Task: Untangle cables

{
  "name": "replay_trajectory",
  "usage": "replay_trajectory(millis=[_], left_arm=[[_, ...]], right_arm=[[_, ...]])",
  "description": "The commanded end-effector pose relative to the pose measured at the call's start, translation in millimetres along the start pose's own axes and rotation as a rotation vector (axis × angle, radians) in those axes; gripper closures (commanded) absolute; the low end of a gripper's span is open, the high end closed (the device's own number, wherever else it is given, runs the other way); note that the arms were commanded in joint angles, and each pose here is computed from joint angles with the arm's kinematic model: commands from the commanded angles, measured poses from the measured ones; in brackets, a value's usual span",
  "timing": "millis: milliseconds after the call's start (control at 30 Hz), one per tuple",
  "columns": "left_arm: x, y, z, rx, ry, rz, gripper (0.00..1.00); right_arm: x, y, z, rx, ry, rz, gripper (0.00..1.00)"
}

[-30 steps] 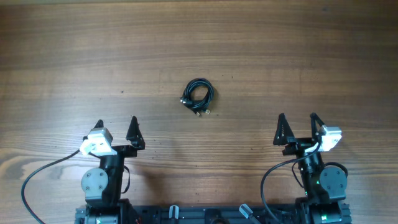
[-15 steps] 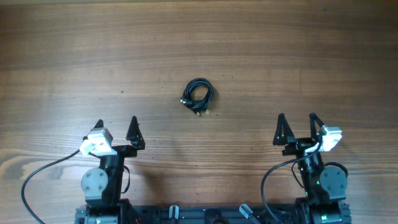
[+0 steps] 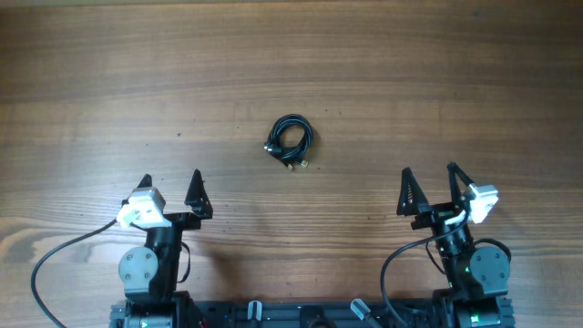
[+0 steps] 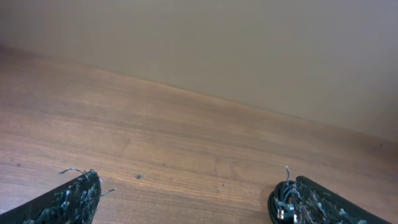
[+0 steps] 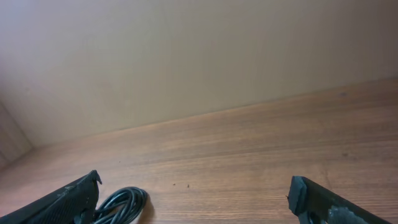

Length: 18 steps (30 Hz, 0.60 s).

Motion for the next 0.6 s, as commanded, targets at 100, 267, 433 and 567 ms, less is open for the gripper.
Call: replay_trajectory(millis=[100, 267, 433, 567], left_arm=[[11.7, -1.9, -7.8, -0.039, 0.015, -0.027, 0.00], [29.5, -4.0, -13.3, -0.045, 0.017, -0.046, 0.00], [51.2, -2.1, -21.6, -0.051, 0.023, -0.020, 0.00], [69.8, 4.8, -32.4, -0.067, 0.020, 0.059, 0.00]], right_arm=[[9.3, -1.2, 9.1, 0.044, -0.008, -0.017, 0.00], [15.7, -2.2, 17.9, 0.089, -0.032, -0.018, 0.00], [24.6, -1.4, 24.1, 0.112, -0.032, -0.009, 0.00], [35.3, 1.6, 26.9, 0.110, -0.034, 0.002, 0.00]])
Point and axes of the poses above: each gripper's point midway between its finger pads, its own y axis out along the fingers, its own z axis along the line the jaws close on, x = y × z, the point moved 2 cm from there along -y, back along the fingers, and after that the axes turned 2 degrees about -y, right-handed, at the moved point
